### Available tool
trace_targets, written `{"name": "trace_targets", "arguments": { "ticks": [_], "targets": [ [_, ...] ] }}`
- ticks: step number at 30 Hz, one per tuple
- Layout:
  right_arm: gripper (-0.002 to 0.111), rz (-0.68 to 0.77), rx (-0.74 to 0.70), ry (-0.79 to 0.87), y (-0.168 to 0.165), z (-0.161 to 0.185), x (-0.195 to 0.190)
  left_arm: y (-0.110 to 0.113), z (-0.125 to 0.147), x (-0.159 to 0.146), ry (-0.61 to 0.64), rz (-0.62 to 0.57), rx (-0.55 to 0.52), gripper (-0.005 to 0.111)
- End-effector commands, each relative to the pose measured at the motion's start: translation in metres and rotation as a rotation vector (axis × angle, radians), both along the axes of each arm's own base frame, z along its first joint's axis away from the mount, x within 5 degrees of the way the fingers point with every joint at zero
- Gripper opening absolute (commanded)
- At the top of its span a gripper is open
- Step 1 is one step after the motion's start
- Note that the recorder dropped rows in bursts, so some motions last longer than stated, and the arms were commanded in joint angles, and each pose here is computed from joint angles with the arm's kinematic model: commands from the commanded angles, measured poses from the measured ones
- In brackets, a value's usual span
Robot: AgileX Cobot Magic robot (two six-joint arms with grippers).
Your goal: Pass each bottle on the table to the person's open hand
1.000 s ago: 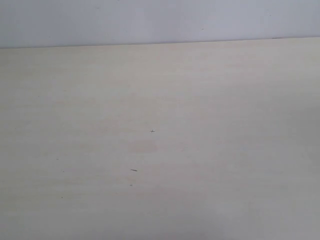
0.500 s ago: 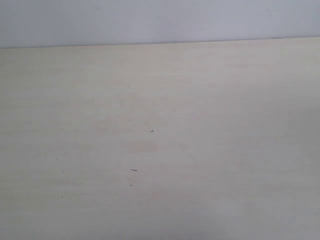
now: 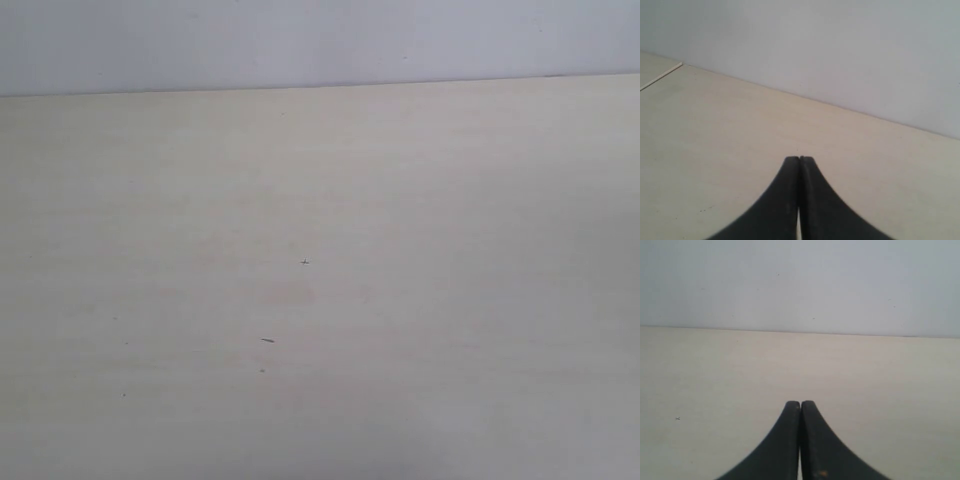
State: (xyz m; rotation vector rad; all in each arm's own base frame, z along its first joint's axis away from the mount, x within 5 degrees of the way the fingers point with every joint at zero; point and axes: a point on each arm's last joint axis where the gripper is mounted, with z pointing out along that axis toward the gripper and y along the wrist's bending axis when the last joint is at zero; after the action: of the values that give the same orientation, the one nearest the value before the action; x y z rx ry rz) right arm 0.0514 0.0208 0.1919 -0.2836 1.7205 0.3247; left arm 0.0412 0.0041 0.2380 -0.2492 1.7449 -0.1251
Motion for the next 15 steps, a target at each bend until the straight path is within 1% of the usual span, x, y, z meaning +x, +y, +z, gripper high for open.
{"name": "trace_targets", "arguments": {
  "ticks": [1,8,13,15],
  "targets": [
    [0.000,0.002,-0.002,-0.006,0.000,-0.001,0.000,0.000,-0.016,0.004,0.016,-0.011,0.040,0.000],
    [0.000,0.002,-0.002,-0.006,0.000,-0.001,0.000,-0.001,-0.040,0.011,0.020,-0.032,0.111,0.000],
    [0.000,0.002,-0.002,-0.006,0.000,-0.001,0.000,-0.001,-0.055,0.012,0.062,-0.038,0.127,0.000],
    [0.000,0.002,-0.002,-0.006,0.000,-0.001,0.000,-0.001,-0.056,0.012,0.070,-0.040,0.133,0.000]
  ]
}}
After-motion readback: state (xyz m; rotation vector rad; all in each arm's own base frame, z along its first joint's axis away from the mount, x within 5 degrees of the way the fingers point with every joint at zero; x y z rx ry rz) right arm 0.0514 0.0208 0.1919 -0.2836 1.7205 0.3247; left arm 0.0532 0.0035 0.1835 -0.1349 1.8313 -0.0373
